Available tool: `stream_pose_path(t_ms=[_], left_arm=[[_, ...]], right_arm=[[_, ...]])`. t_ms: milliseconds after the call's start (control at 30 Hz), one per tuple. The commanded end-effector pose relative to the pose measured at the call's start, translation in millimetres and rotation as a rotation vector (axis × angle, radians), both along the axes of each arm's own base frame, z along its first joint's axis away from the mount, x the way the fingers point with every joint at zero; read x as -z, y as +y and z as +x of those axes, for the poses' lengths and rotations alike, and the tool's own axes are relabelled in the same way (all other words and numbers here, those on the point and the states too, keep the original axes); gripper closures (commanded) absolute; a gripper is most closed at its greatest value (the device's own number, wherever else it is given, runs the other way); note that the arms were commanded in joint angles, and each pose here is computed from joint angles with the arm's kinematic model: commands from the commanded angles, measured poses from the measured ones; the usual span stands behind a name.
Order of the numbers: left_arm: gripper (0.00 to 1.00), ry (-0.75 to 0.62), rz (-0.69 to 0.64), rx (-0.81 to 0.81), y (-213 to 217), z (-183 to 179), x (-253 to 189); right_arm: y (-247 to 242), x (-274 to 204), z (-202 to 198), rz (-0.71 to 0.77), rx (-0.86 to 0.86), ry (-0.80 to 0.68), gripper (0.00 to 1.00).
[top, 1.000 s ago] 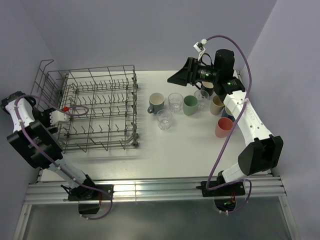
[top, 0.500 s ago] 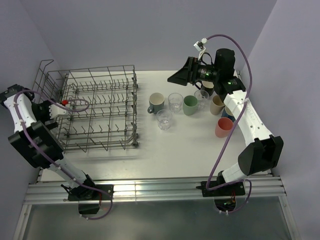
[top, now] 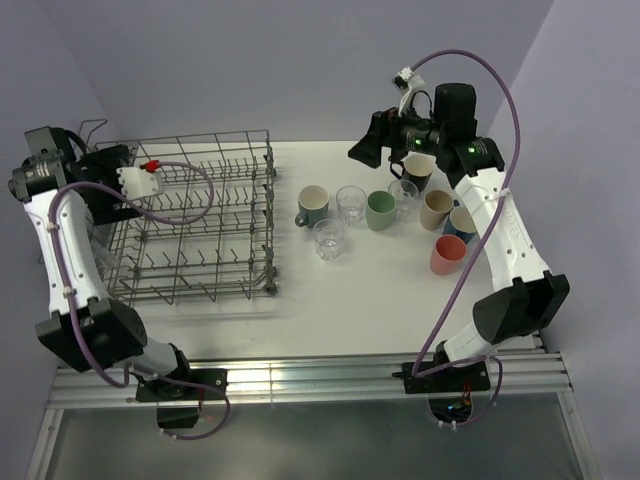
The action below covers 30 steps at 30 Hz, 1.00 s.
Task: Load the cups into the dish rack
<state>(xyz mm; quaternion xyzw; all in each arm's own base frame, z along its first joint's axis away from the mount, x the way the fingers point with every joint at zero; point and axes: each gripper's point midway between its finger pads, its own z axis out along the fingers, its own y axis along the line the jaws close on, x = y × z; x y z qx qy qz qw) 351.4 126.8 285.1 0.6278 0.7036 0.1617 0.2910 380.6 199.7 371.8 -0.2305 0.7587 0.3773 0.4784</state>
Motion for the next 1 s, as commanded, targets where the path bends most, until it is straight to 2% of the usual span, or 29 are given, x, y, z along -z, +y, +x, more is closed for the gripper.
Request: stream_pose_path(t_ms=[0, 67, 100, 133, 167, 267, 400, 467, 600, 800, 967], left_arm=[[0.01, -0.125, -0.218, 0.031, -54, 0, -22], [0.01, -0.155, -0.257, 0.058, -75, -10, -31], [0.01, -0.118, -0.325, 0.048, -92, -13, -20], [0.01, -0.173, -0.346, 0.048, -101, -10, -31], [0.01, -0.17, -0.378, 0.057, -117, -10, -31], [0.01, -0.133, -0.504, 0.044, -146, -16, -26], [0.01, -0.048, -0.74, 0.005, -175, -27, -31], [0.02, -0.029, -0.82, 0.025, -187, -32, -38], [0.04, 0.03, -0.951, -0.015, -201, -44, -42], [0.03, 0.047, -0.982, -0.03, -206, -56, -42], [0.03, 0.052, -0.985, -0.014, -210, -66, -40]], right_arm=[[-37, 41, 19, -0.293, 0.109, -0.007, 0.04], [-55, 67, 21, -0.44, 0.144, 0.026, 0.08], [-57, 82, 22, -0.491, 0.143, 0.056, 0.09], [-62, 93, 22, -0.551, 0.132, 0.062, 0.1], [-71, 108, 19, -0.618, 0.147, 0.103, 0.14], [-69, 140, 14, -0.714, 0.108, 0.147, 0.22], [-42, 166, -3, -0.762, 0.026, 0.159, 0.31], [-19, 173, -10, -0.77, -0.02, 0.138, 0.37], [4, 208, -21, -0.778, -0.065, 0.213, 0.45], [23, 240, -23, -0.739, -0.07, 0.336, 0.47], [24, 258, -12, -0.762, -0.033, 0.354, 0.47]])
